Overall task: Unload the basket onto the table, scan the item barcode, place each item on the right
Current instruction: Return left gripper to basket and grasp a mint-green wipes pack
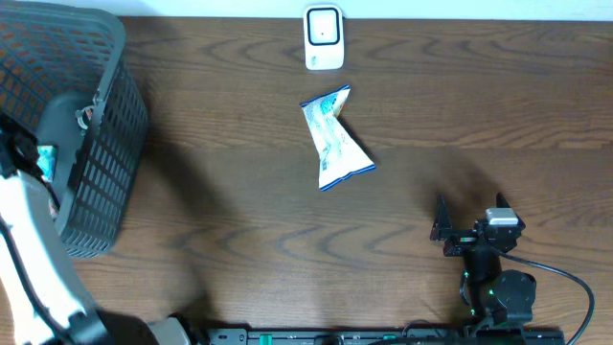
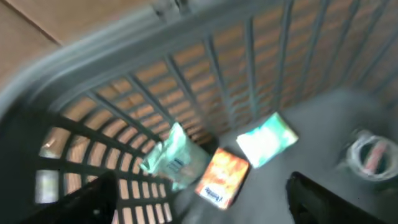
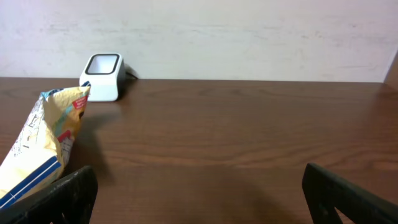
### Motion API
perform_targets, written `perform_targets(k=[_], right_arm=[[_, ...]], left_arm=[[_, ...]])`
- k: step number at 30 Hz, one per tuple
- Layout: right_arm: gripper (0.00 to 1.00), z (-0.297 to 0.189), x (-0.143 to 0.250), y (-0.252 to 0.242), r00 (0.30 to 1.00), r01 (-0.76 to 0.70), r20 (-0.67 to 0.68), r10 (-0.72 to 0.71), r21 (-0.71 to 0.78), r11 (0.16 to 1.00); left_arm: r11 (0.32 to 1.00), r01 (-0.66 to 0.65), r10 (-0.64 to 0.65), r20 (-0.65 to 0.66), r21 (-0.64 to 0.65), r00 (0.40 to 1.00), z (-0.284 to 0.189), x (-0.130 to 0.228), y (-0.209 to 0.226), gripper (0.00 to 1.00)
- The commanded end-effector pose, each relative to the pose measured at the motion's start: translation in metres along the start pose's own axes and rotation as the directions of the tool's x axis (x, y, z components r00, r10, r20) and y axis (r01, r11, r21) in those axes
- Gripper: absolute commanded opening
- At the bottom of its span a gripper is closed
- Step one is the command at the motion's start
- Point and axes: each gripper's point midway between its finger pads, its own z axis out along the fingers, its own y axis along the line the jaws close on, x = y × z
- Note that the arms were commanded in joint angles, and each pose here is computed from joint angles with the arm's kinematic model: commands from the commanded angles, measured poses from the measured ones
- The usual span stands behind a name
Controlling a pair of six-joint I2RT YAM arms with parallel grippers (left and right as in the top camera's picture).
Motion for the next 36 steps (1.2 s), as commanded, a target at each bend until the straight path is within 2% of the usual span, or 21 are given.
perform_targets(k=[1, 4, 9, 12, 15, 25, 30, 32, 34, 36], right_arm=[[0.99, 0.0, 0.001, 0.001, 1.0, -0.011, -0.002, 0.011, -0.002, 1.0], [0.99, 0.0, 0.001, 0.001, 1.0, -0.011, -0.002, 0.011, -0.002, 1.0], [0.99, 0.0, 0.001, 0.001, 1.0, -0.011, -0.002, 0.011, -0.002, 1.0], [0.99, 0.0, 0.001, 0.001, 1.0, -0.011, -0.002, 0.011, -0.002, 1.0], [0.99, 0.0, 0.001, 0.001, 1.0, -0.011, -0.002, 0.011, -0.002, 1.0], [0.99, 0.0, 0.001, 0.001, 1.0, -0.01, -0.002, 0.01, -0.002, 1.0], [0.99, 0.0, 0.001, 0.001, 1.0, -0.011, -0.002, 0.011, -0.002, 1.0], [0.99, 0.0, 0.001, 0.001, 1.0, -0.011, -0.002, 0.011, -0.002, 1.0], [0.99, 0.0, 0.001, 0.001, 1.0, -0.011, -0.002, 0.011, -0.002, 1.0], [0.99, 0.0, 0.001, 0.001, 1.0, -0.011, -0.002, 0.011, -0.002, 1.0]], left_arm=[[0.992, -0.122, 0.117, -0.123, -0.034, 0.986, 0.038, 0.028, 0.0, 0.88], [0.98, -0.194, 0.176, -0.251, -0.049, 0.952, 0.066, 0.058, 0.005, 0.87], [0.96, -0.275, 0.236, -0.381, -0.051, 0.894, 0.1, 0.091, 0.015, 0.86], [0.944, -0.327, 0.284, -0.408, -0.037, 0.868, 0.109, 0.097, 0.023, 0.85], [0.924, -0.381, 0.339, -0.429, -0.014, 0.838, 0.115, 0.101, 0.029, 0.78], [0.846, -0.53, 0.5, -0.424, 0.056, 0.755, 0.136, 0.104, 0.031, 0.78], [0.833, -0.551, 0.522, -0.406, 0.052, 0.75, 0.148, 0.1, 0.035, 0.78], [0.844, -0.535, 0.502, -0.399, 0.032, 0.768, 0.152, 0.096, 0.042, 0.78], [0.858, -0.509, 0.491, -0.395, 0.066, 0.777, 0.155, 0.1, 0.042, 0.72], [0.874, -0.464, 0.482, -0.386, 0.144, 0.787, 0.156, 0.107, 0.035, 0.72]])
